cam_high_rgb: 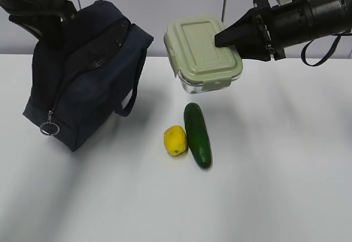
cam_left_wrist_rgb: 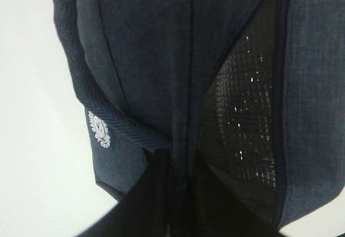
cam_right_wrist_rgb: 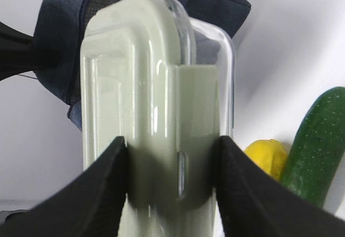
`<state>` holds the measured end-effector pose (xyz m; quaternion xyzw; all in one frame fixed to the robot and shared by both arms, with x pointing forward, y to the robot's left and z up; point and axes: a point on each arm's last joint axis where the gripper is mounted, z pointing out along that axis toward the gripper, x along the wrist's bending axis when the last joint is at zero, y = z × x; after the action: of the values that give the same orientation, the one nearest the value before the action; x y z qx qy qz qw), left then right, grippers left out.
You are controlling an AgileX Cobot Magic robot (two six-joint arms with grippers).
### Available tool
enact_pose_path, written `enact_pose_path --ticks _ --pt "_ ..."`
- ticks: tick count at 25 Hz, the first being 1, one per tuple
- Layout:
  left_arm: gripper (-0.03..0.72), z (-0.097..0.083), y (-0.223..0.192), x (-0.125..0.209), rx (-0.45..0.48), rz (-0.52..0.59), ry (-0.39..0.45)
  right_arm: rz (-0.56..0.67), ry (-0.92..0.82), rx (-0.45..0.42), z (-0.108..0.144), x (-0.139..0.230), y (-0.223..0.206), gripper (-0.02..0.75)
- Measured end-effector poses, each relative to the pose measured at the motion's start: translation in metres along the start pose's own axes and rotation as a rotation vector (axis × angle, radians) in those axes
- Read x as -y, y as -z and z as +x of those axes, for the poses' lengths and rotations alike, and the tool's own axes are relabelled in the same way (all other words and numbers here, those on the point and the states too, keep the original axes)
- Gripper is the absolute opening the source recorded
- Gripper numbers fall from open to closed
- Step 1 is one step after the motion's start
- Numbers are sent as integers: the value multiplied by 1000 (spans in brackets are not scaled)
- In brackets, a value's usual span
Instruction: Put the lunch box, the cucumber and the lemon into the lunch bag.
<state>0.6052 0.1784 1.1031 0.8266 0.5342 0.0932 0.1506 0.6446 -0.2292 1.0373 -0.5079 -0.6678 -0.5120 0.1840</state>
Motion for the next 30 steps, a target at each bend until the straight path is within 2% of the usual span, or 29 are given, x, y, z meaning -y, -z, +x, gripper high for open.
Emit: enact_pose_path --ticks 4,9,15,24,30 --pt "22 -14 -10 -2 6 26 -29 0 12 -8 7 0 -1 360" --pt "22 -42 -31 -4 25 75 -69 17 25 -22 15 2 -8 360" --pt "22 -62 -31 -9 46 45 -93 27 31 -31 19 3 -12 360" --pt "22 -70 0 -28 115 -78 -70 27 31 -32 19 3 -12 360" --pt "22 -74 5 -30 161 -95 -56 44 41 -18 17 4 -12 360"
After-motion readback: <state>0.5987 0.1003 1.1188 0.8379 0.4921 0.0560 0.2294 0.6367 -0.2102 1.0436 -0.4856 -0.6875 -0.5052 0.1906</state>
